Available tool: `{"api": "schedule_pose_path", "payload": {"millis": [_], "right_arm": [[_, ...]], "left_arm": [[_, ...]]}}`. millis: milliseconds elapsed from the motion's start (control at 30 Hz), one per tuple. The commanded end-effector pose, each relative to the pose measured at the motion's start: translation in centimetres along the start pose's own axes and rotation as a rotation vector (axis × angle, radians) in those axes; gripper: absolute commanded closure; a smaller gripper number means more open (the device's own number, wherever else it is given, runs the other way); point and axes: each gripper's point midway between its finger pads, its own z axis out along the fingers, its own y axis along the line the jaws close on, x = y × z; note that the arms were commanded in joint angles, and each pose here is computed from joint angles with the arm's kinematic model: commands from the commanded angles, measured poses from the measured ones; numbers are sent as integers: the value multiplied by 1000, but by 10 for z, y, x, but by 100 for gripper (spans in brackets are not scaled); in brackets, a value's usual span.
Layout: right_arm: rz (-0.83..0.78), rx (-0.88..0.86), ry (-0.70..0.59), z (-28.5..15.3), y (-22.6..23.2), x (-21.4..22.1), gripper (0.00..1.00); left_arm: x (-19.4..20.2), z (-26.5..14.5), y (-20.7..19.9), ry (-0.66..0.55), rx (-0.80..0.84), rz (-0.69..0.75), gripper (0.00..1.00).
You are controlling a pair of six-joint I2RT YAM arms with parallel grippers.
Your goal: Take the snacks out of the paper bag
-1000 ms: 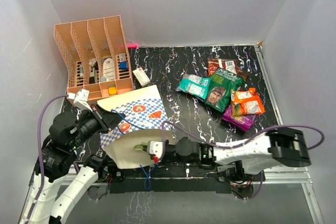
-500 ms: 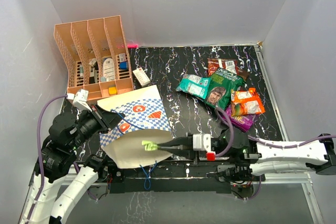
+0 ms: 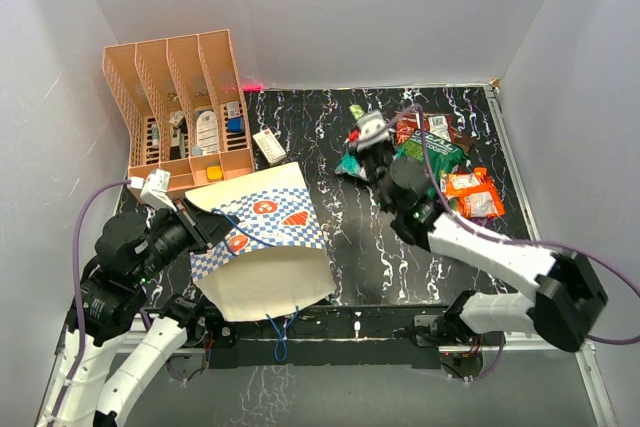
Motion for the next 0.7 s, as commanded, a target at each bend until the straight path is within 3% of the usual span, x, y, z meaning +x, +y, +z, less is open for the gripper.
{"api": "schedule_pose_path", "payload": {"millis": [0,167,400,567,667], "right_arm": [[-4,258,205,29,-58,72,93],[-269,455,460,36,-100,176,93],[-481,480,597,39,-100,246,93],[-324,345,656,43,-59,276,93],[-106,225,667,48,-26,276,90]], "left_arm": [[1,1,-4,19,8,0,100],[4,5,-2,28,14,-11,100],[4,3,-1,26,8,-6,100],[5,3,0,29,6,-10,100],[4,5,0,31,2,-9,100]]}}
